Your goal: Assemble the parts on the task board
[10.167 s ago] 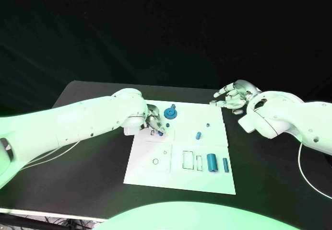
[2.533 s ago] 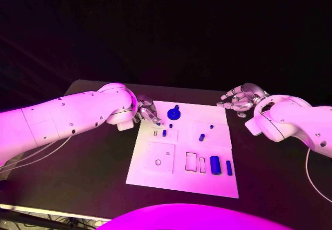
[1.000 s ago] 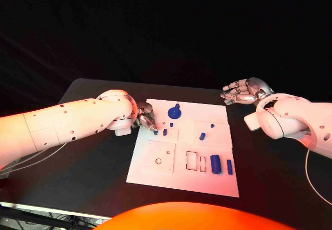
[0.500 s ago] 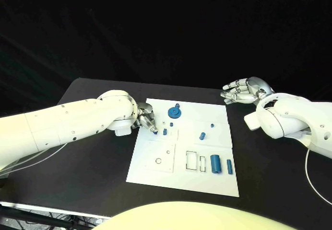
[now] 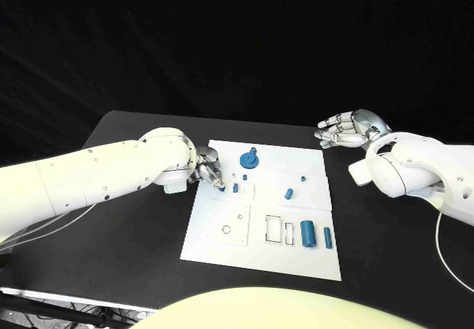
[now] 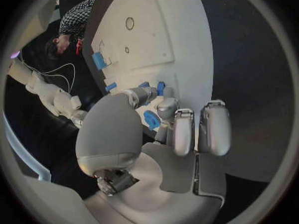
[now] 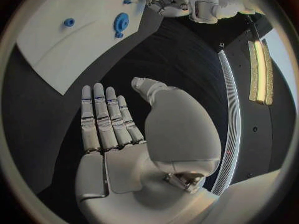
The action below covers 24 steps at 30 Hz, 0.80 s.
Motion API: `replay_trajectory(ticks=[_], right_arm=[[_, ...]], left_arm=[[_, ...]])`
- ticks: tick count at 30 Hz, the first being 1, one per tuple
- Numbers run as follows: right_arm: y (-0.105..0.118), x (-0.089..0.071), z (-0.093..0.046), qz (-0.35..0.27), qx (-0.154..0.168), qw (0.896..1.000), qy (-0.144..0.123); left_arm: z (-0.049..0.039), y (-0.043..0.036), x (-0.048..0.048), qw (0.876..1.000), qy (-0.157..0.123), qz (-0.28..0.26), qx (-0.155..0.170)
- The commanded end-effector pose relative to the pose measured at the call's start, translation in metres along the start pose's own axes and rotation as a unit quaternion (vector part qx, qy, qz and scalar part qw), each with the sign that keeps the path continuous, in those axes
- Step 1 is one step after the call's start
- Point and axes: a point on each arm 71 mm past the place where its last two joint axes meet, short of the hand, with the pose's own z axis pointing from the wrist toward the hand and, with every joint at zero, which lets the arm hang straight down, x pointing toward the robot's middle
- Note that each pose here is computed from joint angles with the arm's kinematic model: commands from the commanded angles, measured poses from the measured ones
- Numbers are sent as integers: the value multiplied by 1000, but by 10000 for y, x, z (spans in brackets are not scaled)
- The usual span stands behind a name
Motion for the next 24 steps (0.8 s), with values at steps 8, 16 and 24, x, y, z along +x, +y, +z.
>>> replay_trajectory(ticks=[8, 16, 24], right_arm=[[5, 22, 1, -1, -6, 1000, 13], [3, 24, 1, -1, -5, 1000, 14], [-8, 31, 5, -3, 0, 1000, 23]], left_arm=[[14, -24, 54, 1000, 20, 15, 6], [26, -29, 45, 1000, 16, 13, 4], [49, -54, 52, 1000, 22, 13, 3]])
